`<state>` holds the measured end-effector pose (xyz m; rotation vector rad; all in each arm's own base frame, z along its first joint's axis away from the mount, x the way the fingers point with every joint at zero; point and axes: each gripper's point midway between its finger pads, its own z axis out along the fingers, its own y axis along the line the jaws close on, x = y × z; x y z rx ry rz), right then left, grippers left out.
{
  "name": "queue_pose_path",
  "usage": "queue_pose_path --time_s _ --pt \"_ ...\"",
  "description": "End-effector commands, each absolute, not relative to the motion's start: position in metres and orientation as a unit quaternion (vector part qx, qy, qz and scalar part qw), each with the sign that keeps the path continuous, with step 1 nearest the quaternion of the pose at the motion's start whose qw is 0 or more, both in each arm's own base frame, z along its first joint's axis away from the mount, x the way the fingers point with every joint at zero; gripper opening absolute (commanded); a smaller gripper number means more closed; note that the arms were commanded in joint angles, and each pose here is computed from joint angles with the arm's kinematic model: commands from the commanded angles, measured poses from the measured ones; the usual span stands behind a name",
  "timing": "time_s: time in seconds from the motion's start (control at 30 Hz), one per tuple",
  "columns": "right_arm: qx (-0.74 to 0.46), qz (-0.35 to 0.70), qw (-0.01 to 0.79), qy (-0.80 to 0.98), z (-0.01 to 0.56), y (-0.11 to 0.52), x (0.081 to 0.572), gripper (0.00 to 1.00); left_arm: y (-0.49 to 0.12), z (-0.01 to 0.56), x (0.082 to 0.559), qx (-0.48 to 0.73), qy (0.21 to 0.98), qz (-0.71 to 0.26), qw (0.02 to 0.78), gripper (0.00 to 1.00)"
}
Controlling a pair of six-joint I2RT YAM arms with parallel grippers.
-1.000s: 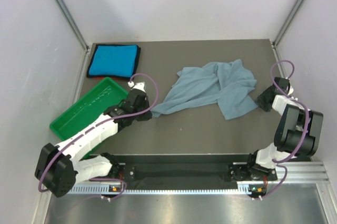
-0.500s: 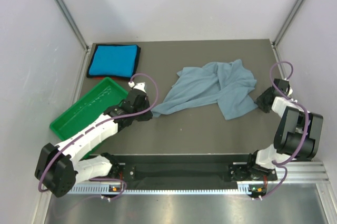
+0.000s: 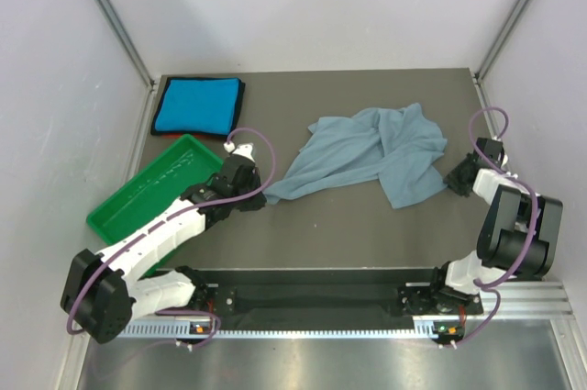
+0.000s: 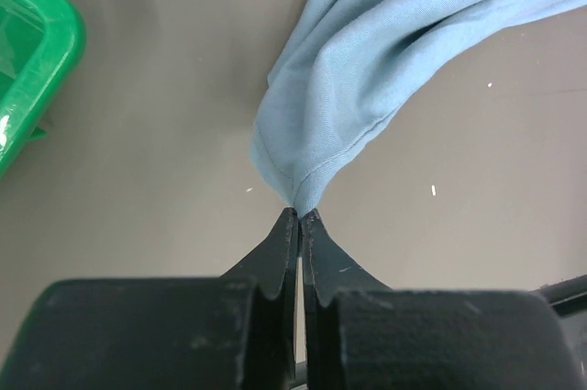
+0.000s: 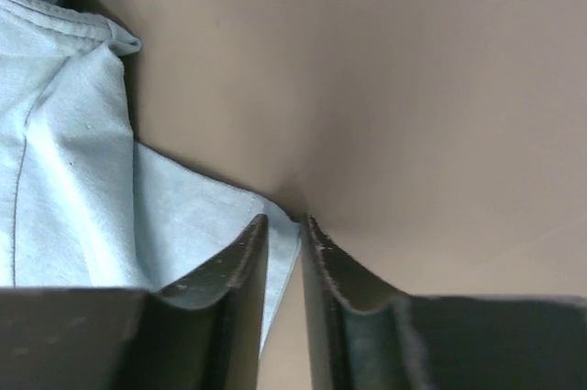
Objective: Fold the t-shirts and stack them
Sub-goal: Flatten the tshirt out
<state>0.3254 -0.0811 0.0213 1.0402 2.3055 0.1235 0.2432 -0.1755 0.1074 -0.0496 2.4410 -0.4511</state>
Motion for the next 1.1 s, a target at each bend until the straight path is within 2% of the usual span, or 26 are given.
queue_pose_path --time_s 0.0,0.2,0.3,0.4,0.5,0.53,0.57,0.73,0.77,0.8,0.83,0.9,0.93,1.07 --pt "0.387 0.039 0.225 0.893 -0.006 -0.069 0.295 0.2 -0.187 0.131 0.255 -0.021 0.913 -0.204 0.353 0.0" --pt "0.379 0.04 0.231 0.895 -0.003 -0.071 0.3 0.0 -0.187 0.134 0.256 -0.019 0.911 -0.205 0.357 0.0" --pt "0.374 0.045 0.254 0.891 0.017 -0.073 0.311 0.0 -0.188 0.139 0.261 -0.021 0.909 -0.204 0.363 0.0" --pt "0.382 0.061 0.3 0.872 0.059 -0.075 0.329 0.0 -0.191 0.155 0.273 -0.022 0.903 -0.202 0.379 0.0" --pt "0.382 0.085 0.363 0.846 0.123 -0.076 0.347 0.0 -0.196 0.188 0.293 -0.023 0.888 -0.199 0.413 0.0" --pt "0.374 0.092 0.407 0.828 0.164 -0.078 0.358 0.0 -0.193 0.198 0.302 -0.024 0.881 -0.188 0.433 0.0" --pt "0.376 0.098 0.426 0.817 0.185 -0.079 0.361 0.0 -0.196 0.224 0.312 -0.024 0.867 -0.194 0.459 0.0" --pt "0.364 0.106 0.538 0.753 0.325 -0.084 0.353 0.0 -0.189 0.286 0.34 -0.021 0.844 -0.15 0.514 0.0" --pt "0.357 0.112 0.576 0.727 0.37 -0.084 0.349 0.0 -0.186 0.309 0.342 -0.024 0.836 -0.149 0.527 0.0" --pt "0.358 0.115 0.579 0.723 0.386 -0.083 0.339 0.0 -0.185 0.317 0.341 -0.021 0.833 -0.148 0.532 0.0" --pt "0.347 0.114 0.619 0.695 0.431 -0.083 0.325 0.0 -0.183 0.329 0.34 -0.016 0.828 -0.149 0.541 0.0" --pt "0.342 0.106 0.635 0.685 0.459 -0.08 0.303 0.0 -0.177 0.362 0.329 -0.018 0.808 -0.166 0.565 0.0" --pt "0.329 0.101 0.669 0.659 0.496 -0.076 0.282 0.0 -0.175 0.374 0.324 -0.015 0.801 -0.175 0.573 0.0" --pt "0.321 0.047 0.724 0.609 0.552 -0.07 0.212 0.0 -0.161 0.441 0.286 -0.019 0.748 -0.238 0.62 0.0"
